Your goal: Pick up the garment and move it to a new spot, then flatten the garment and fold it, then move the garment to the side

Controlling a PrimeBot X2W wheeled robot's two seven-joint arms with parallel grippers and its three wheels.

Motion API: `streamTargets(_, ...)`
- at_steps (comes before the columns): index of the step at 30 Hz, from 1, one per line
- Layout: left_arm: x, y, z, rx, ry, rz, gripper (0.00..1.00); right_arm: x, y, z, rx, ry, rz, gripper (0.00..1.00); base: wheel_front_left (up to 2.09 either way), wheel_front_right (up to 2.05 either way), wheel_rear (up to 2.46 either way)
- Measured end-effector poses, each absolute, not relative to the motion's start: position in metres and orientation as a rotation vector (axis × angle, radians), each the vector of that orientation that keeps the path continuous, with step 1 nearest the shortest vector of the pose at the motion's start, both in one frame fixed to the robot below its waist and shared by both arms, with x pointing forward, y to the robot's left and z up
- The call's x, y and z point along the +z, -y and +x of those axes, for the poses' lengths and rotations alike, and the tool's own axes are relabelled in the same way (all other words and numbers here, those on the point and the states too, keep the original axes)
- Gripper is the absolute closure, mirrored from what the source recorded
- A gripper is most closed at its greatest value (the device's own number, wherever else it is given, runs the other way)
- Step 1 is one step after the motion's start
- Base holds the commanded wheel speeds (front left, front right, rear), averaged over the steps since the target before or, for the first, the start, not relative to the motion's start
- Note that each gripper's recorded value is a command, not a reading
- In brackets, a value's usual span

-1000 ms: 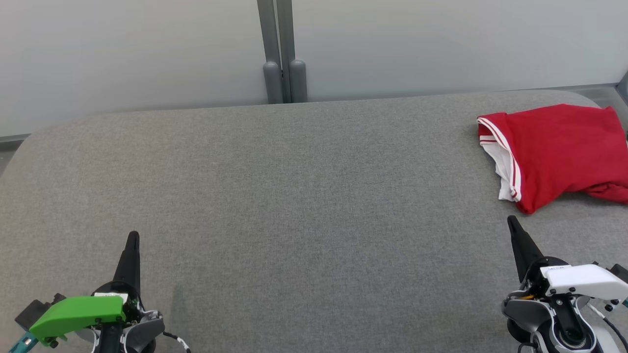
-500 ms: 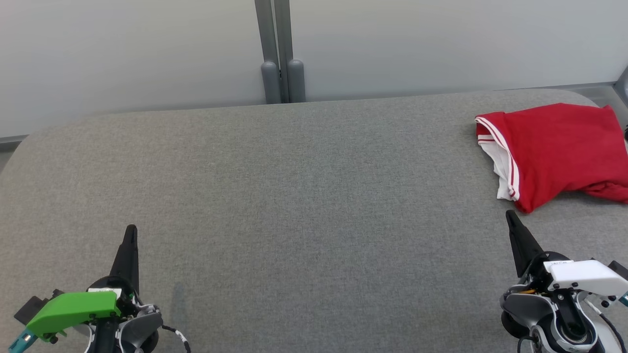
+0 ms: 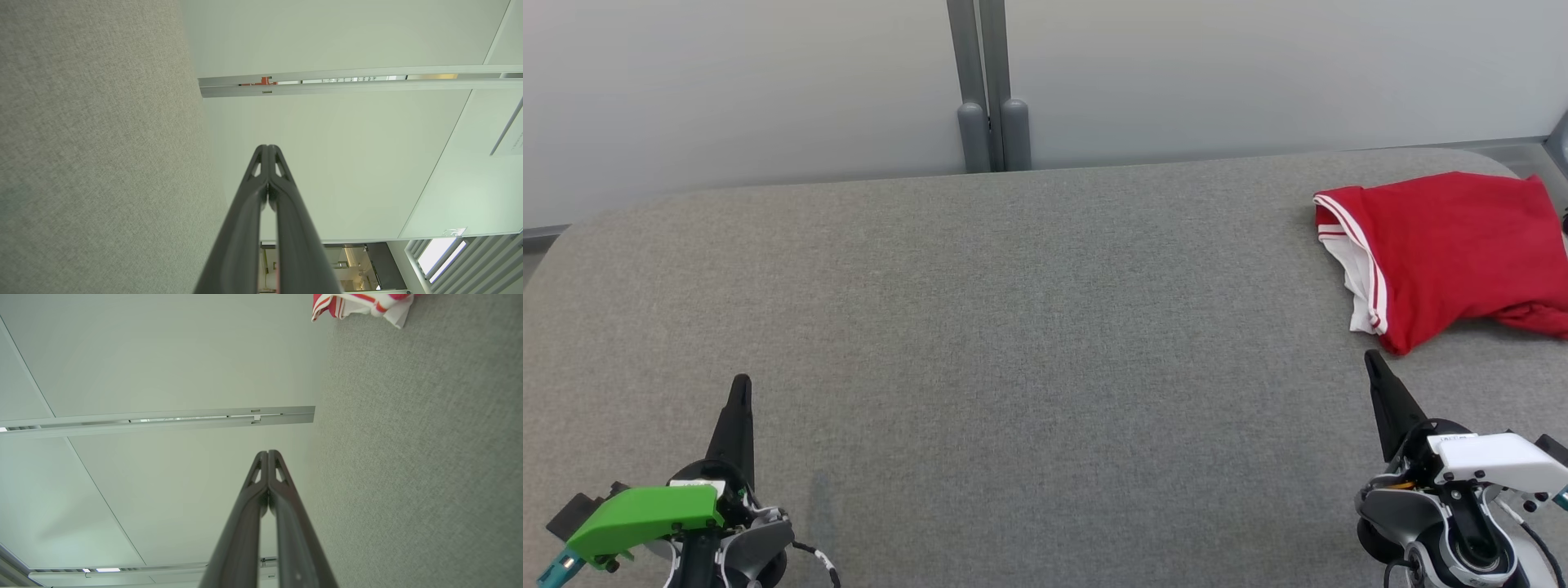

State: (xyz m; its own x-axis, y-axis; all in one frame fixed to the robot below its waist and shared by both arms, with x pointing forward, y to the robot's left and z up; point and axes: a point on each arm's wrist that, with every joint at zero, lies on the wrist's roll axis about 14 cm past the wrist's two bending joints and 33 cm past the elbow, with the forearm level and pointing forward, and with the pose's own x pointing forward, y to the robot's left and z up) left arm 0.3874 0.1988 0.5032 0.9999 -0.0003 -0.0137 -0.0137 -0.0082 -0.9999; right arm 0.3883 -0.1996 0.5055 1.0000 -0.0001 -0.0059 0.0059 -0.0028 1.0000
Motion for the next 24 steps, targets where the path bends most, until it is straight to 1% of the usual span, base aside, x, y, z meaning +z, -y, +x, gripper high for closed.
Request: streamTargets(24, 0.5033, -0.1988, 0.3874, 0.01, -0.011, -1.579, 1.0, 0.5055, 0.1996, 0.3883, -0.005, -0.005, 1.574, 1.0, 0.0, 0.0, 0.0)
